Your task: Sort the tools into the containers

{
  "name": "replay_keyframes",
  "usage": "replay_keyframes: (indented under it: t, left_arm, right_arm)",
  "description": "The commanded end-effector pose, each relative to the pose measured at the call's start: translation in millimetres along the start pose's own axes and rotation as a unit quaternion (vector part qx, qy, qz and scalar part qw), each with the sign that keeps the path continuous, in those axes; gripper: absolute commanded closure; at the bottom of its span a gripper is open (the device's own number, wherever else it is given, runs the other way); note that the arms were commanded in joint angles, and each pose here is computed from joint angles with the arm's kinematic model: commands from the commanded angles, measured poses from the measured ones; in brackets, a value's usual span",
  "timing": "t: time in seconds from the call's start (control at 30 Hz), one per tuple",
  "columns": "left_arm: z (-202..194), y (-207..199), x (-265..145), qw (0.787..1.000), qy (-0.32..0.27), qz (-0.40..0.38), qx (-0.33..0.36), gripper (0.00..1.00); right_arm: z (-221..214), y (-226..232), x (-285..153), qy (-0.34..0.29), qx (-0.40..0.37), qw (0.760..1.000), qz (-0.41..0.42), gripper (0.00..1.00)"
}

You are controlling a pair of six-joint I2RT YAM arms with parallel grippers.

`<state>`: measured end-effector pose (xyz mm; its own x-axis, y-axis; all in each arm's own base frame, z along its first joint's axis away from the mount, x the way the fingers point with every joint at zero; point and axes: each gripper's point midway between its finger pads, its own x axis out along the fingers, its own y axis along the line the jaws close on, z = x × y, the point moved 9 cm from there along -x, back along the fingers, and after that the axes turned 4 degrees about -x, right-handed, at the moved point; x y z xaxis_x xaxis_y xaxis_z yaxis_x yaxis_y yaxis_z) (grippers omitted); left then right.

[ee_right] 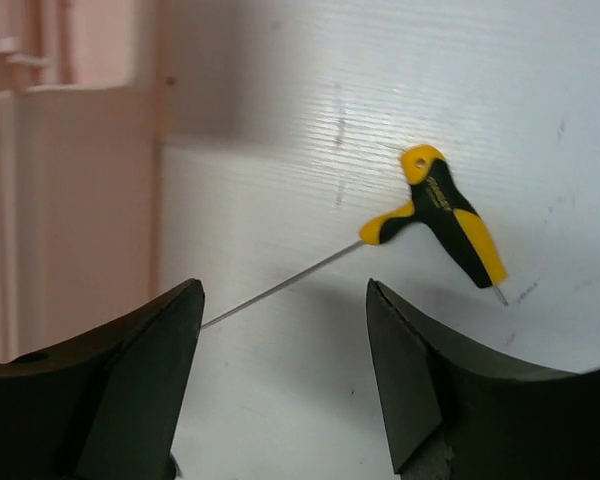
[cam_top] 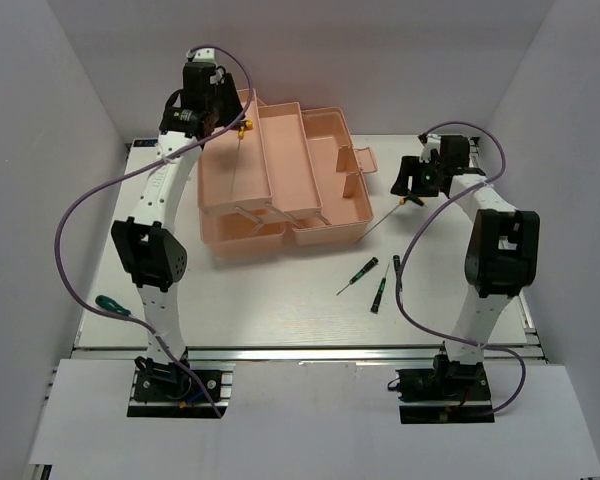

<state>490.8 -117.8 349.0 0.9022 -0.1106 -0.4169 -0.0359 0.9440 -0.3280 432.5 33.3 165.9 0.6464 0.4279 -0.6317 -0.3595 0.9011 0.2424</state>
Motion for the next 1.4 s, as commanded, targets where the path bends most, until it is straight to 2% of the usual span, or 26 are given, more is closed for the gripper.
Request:
replay_keyframes:
  t: [0.0, 0.1, 0.13, 0.17, 0.23, 0.27, 0.37, 0.43, 0.47, 0.5, 0.73, 1.0, 1.07, 1.1, 1.2, 1.23, 1.27, 1.37]
  left_arm:
    - [49.5, -10.0, -57.4, 0.996, -0.079, -0.024, -0.017, 0.39]
    - [56.2, -8.1, -81.9, 0.995, -0.096, -0.019, -0.024, 0.45]
    - [64.1, -8.5, -106.4, 0.993, -0.116, -0.022, -0.031, 0.47]
    - [49.9, 2.3, -104.4, 0.994, -0.1, 0.002, -0.035, 0.49]
    - [42.7, 13.5, -119.3, 0.993, -0.109, 0.013, -0.048, 0.5]
    - [26.6, 28.9, -134.3, 0.993, -0.101, 0.028, -0.053, 0.5]
    - [-2.0, 63.7, -160.2, 0.989, -0.101, 0.058, -0.09, 0.47]
    - [-18.3, 80.2, -170.9, 0.987, -0.092, 0.074, -0.108, 0.45]
    - [-20.7, 86.7, -187.1, 0.984, -0.104, 0.078, -0.12, 0.45]
    - [-38.9, 95.9, -185.4, 0.984, -0.087, 0.092, -0.124, 0.45]
    - [-77.7, 112.9, -200.9, 0.98, -0.061, 0.131, -0.134, 0.44]
    - [-101.4, 118.9, -197.1, 0.977, -0.04, 0.137, -0.159, 0.44]
    - [-107.6, 120.4, -195.1, 0.976, -0.034, 0.14, -0.164, 0.44]
    - [-109.5, 121.3, -194.3, 0.975, -0.031, 0.143, -0.165, 0.44]
    - [-118.8, 126.7, -191.8, 0.972, -0.022, 0.163, -0.169, 0.44]
    - [-121.7, 128.1, -190.9, 0.971, -0.017, 0.169, -0.171, 0.44]
    - [-124.4, 129.8, -190.6, 0.97, -0.012, 0.174, -0.17, 0.44]
    - [-133.8, 136.7, -188.2, 0.965, 0.006, 0.199, -0.17, 0.39]
  right_arm:
    - [4.3, -12.3, 5.4, 0.025, 0.072, 0.992, -0.099, 0.29]
    - [-8.5, -19.8, 18.3, 0.06, 0.124, 0.981, -0.133, 0.37]
    - [-1.7, -9.1, 25.3, 0.061, 0.122, 0.982, -0.128, 0.39]
    - [-2.7, -9.3, 26.2, 0.072, 0.134, 0.979, -0.134, 0.39]
    - [0.3, -10.2, 37.0, 0.077, 0.157, 0.975, -0.14, 0.4]
    - [0.1, -9.3, 39.9, 0.083, 0.163, 0.973, -0.143, 0.39]
    - [-0.5, -6.8, 53.0, 0.085, 0.167, 0.967, -0.172, 0.38]
    - [-4.1, -5.3, 60.5, 0.087, 0.16, 0.958, -0.22, 0.37]
    - [-3.4, -5.5, 61.9, 0.085, 0.163, 0.955, -0.233, 0.37]
    - [-6.6, -4.5, 65.4, 0.089, 0.164, 0.952, -0.242, 0.37]
    - [-30.8, -19.8, 77.2, 0.102, 0.177, 0.923, -0.326, 0.4]
    - [-39.2, -24.9, 84.6, 0.11, 0.185, 0.918, -0.333, 0.47]
    - [-38.4, -25.3, 87.2, 0.112, 0.186, 0.921, -0.325, 0.56]
    - [-37.7, -26.6, 86.8, 0.111, 0.189, 0.922, -0.318, 0.66]
    - [-40.2, -33.2, 85.9, 0.115, 0.2, 0.923, -0.308, 0.84]
    - [-42.0, -33.4, 85.8, 0.118, 0.206, 0.924, -0.3, 0.95]
    - [-43.4, -34.5, 84.7, 0.12, 0.207, 0.925, -0.297, 1.0]
    - [-34.3, -40.5, 75.4, 0.108, 0.217, 0.928, -0.283, 1.0]
